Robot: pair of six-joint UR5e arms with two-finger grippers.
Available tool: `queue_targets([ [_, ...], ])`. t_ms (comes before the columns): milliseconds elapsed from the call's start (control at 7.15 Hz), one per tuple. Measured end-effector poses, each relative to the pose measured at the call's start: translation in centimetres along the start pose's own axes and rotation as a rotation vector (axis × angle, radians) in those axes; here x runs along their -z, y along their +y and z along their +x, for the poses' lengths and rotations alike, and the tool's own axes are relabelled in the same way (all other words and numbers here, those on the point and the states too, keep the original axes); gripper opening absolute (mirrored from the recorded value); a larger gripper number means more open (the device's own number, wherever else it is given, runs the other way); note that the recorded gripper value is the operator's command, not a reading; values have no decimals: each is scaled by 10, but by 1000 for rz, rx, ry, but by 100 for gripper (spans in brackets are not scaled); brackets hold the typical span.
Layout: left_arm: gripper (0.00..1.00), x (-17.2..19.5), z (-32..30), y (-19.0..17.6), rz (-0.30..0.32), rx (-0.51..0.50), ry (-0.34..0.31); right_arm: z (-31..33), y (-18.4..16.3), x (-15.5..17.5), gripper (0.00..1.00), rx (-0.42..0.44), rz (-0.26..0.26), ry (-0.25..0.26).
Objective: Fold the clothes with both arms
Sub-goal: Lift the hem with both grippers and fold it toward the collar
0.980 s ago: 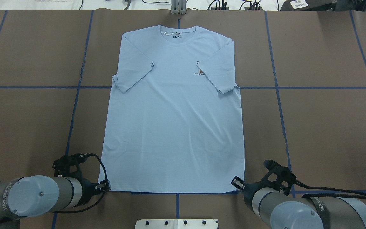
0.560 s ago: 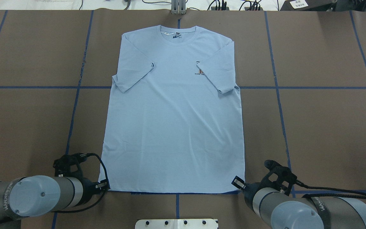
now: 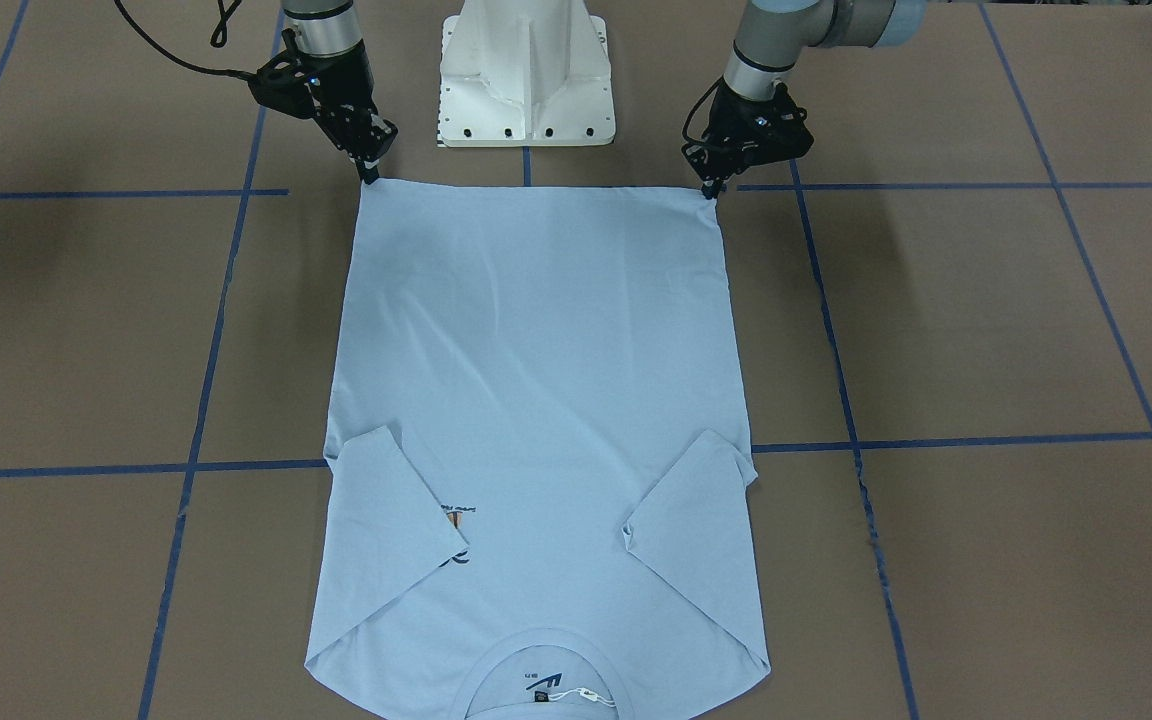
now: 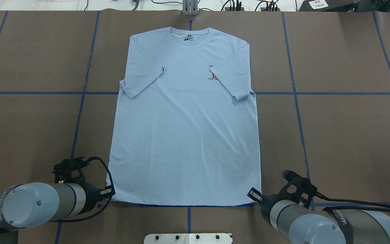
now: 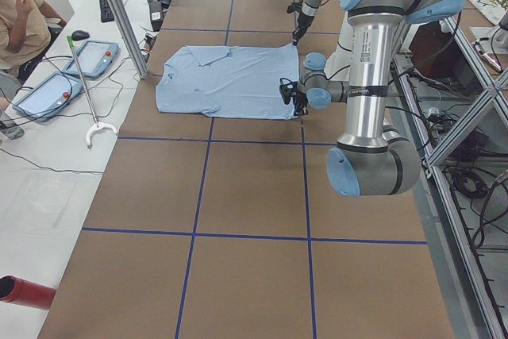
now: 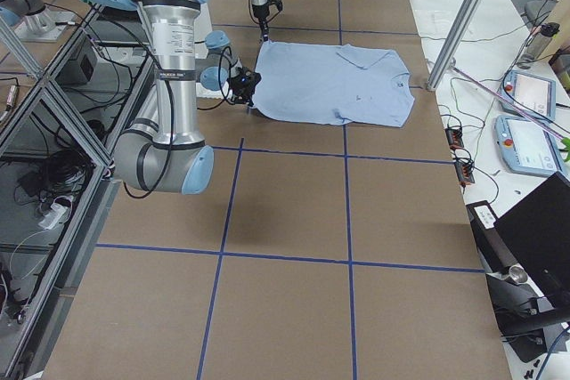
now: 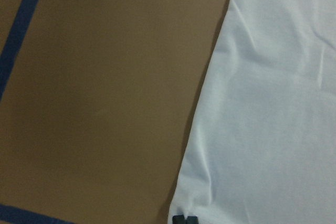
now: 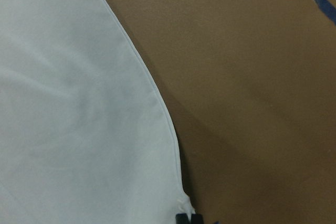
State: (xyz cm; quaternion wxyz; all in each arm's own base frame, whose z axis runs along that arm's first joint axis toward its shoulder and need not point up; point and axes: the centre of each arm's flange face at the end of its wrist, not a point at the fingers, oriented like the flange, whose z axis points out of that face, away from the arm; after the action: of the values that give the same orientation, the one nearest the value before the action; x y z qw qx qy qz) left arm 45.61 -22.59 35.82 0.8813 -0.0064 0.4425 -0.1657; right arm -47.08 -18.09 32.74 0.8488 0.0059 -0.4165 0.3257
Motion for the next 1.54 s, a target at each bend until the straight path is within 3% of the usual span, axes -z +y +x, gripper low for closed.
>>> queue_targets([
  [280,0,29,11,11,-17,36,19,2,-3,13,0,-3,-11,-11],
  [560,0,77,24,36,-69,66,42,21,-8,58,0,19,-52,-3],
  [840,0,125,32,40,-99,83,62,20,-28,98,0,10,-49,-11],
  [980,0,131,40,30,-82,83,78,9,-45,105,0,-2,-22,-32],
  [1259,0,111,84,-28,36,49,110,-48,-85,87,0,41,72,-96],
  [1539,0,87,116,-111,172,-44,78,-117,-167,41,0,101,148,-47],
])
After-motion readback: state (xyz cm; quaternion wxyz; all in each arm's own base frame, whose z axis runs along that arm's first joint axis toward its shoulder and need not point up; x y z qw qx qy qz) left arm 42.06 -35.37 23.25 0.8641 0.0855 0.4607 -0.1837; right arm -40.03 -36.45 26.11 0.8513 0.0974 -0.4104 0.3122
